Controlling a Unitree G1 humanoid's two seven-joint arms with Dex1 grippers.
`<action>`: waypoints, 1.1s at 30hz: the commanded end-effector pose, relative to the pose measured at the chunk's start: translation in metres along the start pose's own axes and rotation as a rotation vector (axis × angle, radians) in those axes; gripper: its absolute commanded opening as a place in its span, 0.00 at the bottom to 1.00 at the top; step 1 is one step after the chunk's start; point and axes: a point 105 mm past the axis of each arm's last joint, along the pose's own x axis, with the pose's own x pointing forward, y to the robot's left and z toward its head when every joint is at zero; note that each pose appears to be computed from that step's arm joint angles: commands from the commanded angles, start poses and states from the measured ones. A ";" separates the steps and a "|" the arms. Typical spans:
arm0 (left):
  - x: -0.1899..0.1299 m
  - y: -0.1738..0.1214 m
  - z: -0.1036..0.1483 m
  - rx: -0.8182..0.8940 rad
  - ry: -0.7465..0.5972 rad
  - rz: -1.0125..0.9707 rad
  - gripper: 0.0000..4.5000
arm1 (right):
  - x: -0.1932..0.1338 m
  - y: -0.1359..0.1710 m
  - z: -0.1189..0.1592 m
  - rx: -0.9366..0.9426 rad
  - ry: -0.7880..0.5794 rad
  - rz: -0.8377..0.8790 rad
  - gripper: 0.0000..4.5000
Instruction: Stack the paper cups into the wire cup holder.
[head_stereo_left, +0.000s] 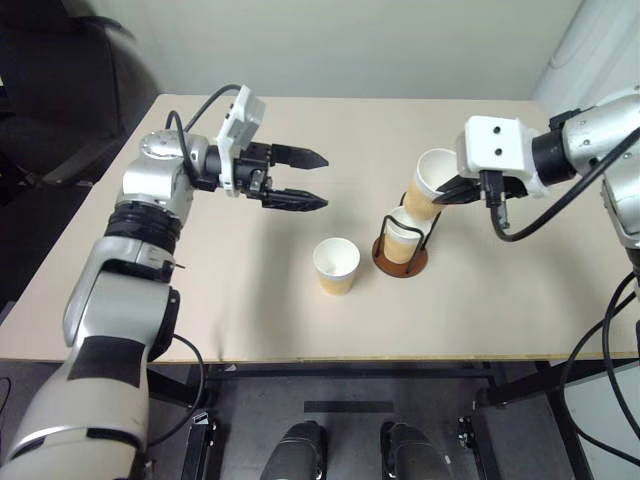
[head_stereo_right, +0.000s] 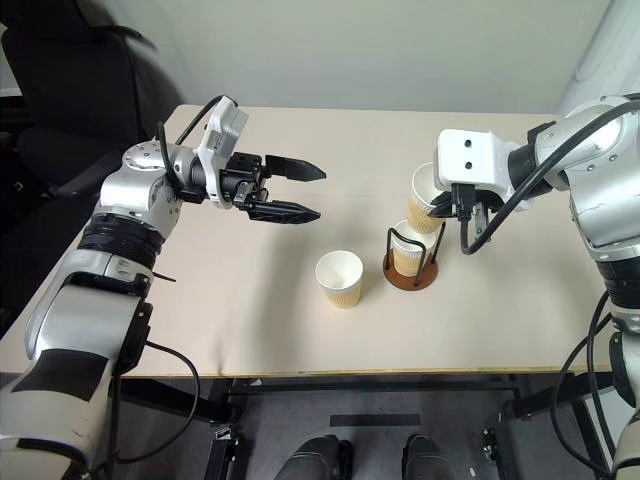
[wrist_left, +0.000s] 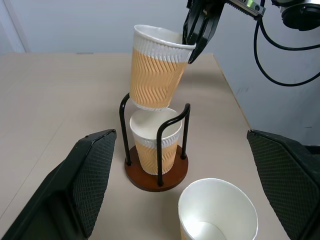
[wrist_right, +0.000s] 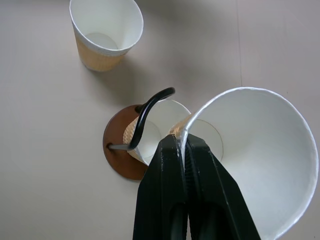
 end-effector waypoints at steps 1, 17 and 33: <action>-0.002 -0.005 0.014 0.055 -0.011 -0.038 1.00 | -0.001 0.002 0.005 -0.028 -0.012 0.006 0.01; -0.003 -0.004 0.014 0.059 -0.011 -0.032 1.00 | 0.023 0.022 -0.002 -0.080 0.018 0.103 0.01; -0.003 -0.004 0.010 0.062 0.000 -0.028 1.00 | 0.021 0.006 0.022 0.107 -0.164 0.043 0.60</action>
